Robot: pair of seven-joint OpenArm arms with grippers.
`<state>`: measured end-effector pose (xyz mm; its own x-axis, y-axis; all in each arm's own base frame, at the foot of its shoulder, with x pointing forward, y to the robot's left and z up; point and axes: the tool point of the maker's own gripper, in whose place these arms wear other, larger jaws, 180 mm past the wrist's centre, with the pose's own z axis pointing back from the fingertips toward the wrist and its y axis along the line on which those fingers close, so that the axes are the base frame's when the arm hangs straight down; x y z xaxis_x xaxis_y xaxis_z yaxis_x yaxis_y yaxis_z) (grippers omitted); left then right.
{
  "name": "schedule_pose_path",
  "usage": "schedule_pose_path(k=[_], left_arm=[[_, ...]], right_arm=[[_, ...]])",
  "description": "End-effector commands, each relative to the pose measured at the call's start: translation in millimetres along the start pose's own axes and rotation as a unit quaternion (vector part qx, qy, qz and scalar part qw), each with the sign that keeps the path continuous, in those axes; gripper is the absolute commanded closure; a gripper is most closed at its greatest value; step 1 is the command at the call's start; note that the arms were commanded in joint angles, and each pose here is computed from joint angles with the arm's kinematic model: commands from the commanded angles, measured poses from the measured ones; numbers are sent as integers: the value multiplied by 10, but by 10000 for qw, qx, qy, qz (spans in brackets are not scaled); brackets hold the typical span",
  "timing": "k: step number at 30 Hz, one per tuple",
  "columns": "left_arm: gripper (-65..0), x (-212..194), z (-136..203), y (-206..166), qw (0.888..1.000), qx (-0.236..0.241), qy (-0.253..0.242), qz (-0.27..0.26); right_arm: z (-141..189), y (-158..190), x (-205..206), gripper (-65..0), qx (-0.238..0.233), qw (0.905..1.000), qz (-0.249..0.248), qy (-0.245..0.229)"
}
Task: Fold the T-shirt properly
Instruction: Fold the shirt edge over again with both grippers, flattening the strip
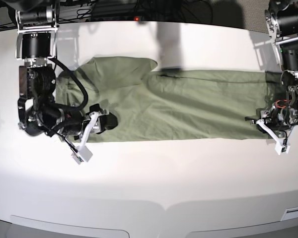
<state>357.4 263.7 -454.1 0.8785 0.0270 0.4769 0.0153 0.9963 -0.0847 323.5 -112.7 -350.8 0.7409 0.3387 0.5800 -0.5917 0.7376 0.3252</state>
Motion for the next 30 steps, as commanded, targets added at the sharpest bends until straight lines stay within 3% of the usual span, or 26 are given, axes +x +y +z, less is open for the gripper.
schedule_pose_path(k=[1, 5, 10, 16, 20, 30], left_arm=[[-215, -204, -21, -13, 9989, -4, 473, -15], [-215, -207, -21, -13, 9988, -4, 480, -12], [-215, -209, -21, -12, 9988, -3, 486, -11], [-215, -232, -22, -32, 9985, -33, 548, 12], [-215, -230, -23, -35, 9985, -37, 543, 23], [-215, -236, -23, -39, 9984, -48, 555, 35]], right_arm=[[115, 66, 110, -259, 81, 9997, 226, -39], [260, 393, 150, -259, 707, 9963, 447, -211], [288, 278, -75, -260, 468, 9980, 403, 106], [214, 338, -490, -408, 569, 9971, 121, 495], [165, 422, -707, -409, 689, 9954, -49, 669], [163, 404, -734, -409, 637, 9954, -47, 721]])
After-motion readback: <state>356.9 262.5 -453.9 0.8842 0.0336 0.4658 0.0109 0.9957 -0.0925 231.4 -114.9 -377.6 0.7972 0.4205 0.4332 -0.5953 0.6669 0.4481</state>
